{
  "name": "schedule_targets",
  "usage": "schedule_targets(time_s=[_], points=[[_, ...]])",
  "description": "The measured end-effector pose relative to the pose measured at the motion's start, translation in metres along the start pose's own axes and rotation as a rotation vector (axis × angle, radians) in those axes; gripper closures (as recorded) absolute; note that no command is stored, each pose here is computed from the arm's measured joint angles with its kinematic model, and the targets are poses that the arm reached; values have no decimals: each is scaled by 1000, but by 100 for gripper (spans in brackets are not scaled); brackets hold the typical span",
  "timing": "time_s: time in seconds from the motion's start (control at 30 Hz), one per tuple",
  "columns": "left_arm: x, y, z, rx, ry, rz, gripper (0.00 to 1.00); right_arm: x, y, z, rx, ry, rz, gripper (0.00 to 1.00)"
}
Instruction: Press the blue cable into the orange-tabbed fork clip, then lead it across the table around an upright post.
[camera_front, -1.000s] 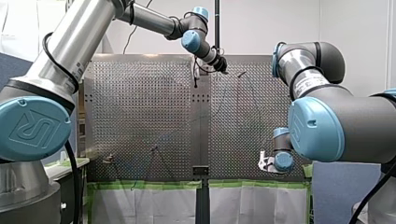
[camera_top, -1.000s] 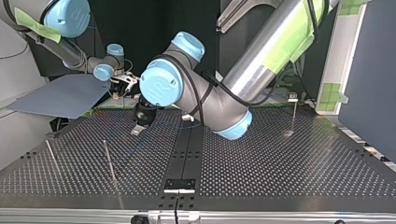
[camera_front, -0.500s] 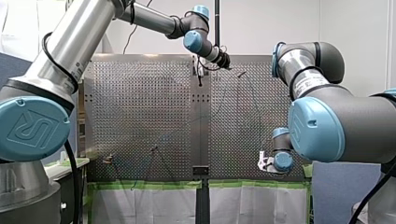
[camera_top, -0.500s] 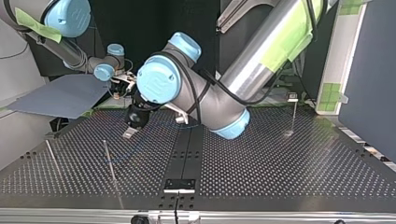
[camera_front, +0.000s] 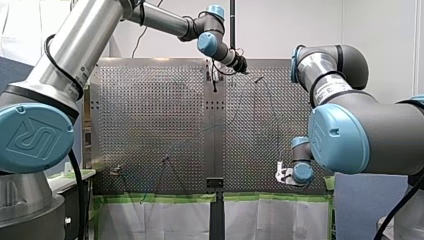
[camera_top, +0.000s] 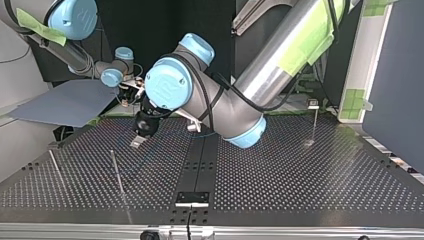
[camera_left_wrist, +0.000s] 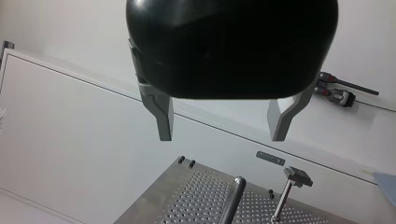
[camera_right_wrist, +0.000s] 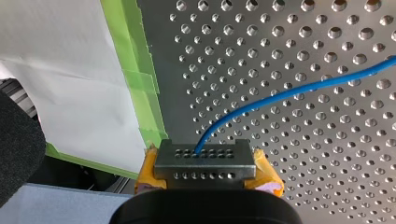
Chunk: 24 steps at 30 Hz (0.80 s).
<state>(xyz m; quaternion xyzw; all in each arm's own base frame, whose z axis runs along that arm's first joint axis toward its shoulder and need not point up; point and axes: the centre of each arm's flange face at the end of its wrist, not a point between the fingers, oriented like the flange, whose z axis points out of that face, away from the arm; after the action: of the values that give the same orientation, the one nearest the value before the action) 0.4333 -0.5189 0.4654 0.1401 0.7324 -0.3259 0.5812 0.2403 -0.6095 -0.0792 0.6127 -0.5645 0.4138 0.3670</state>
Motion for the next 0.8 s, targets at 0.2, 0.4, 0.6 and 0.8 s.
schedule_targets(time_s=[0.2,0.4,0.6,0.8], points=[[-1,1,0,-15,-5,11,0,0,-1,0,5,0,0,98],[-2,5,-1,-53,-13,28,0,0,-2,0,8,0,-1,98],[-1,11,-4,-109,-5,48,0,0,-3,0,8,0,-1,98],[-2,17,-5,-162,-11,52,0,0,-3,0,8,1,-1,98]])
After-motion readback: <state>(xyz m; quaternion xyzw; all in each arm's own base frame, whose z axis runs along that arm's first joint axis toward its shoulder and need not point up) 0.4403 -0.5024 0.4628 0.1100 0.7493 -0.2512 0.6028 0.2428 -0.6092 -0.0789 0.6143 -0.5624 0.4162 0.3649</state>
